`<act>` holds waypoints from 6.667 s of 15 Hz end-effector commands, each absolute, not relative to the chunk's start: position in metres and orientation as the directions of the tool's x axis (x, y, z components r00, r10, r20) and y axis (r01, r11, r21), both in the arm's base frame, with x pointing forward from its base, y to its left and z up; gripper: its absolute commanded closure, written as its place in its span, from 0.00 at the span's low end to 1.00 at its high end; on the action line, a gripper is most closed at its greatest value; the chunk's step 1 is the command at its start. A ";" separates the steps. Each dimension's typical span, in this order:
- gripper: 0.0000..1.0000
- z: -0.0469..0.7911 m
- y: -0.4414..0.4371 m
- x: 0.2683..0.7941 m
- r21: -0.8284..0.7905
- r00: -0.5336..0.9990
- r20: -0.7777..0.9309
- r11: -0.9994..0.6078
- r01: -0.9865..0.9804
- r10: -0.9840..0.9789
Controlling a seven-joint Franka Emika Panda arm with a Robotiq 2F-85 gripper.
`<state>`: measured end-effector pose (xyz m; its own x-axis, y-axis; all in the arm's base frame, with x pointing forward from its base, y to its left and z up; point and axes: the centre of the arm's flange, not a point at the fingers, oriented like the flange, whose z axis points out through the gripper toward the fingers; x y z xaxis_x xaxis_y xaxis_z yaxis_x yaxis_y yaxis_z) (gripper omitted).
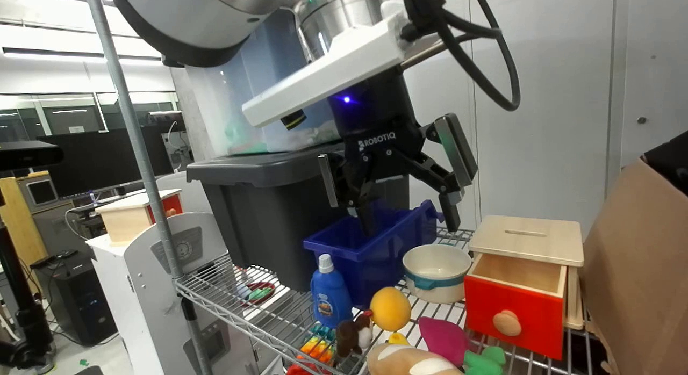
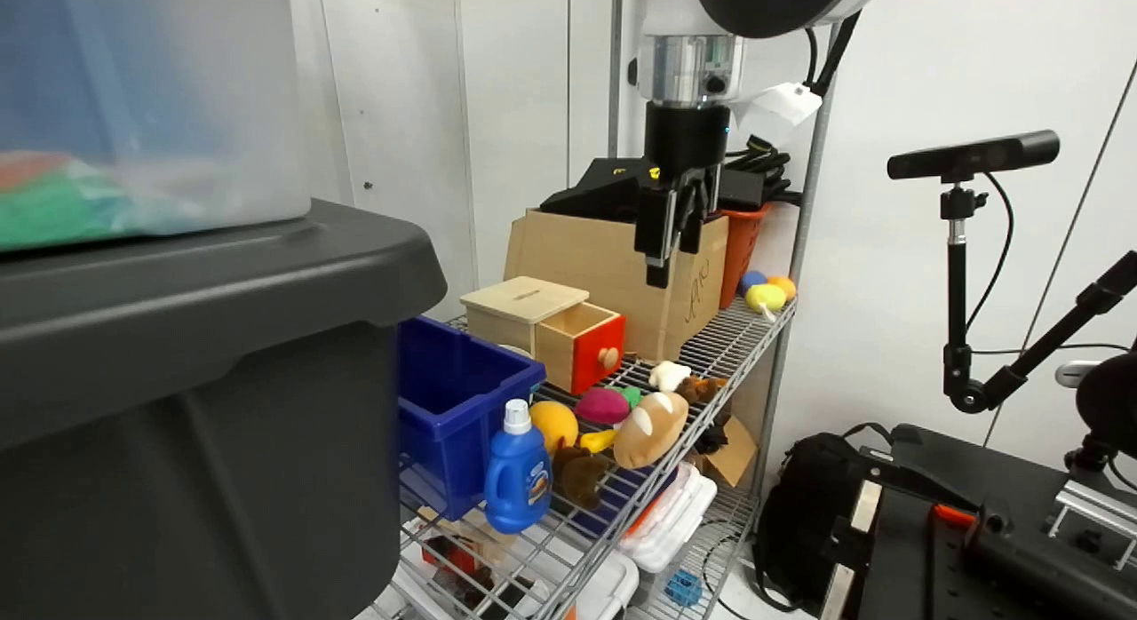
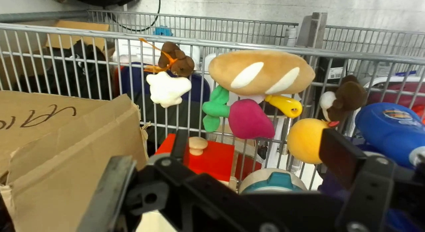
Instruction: Put the brown plush toy in the blue storage container
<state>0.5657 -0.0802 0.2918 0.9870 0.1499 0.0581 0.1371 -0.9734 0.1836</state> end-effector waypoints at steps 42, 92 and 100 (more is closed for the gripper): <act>0.00 0.197 -0.083 0.606 0.178 0.804 -0.117 -0.784 0.594 0.583; 0.00 0.132 -0.059 0.609 0.032 0.789 -0.047 -0.788 0.615 0.613; 0.00 0.128 -0.051 0.595 0.015 0.788 -0.053 -0.789 0.614 0.613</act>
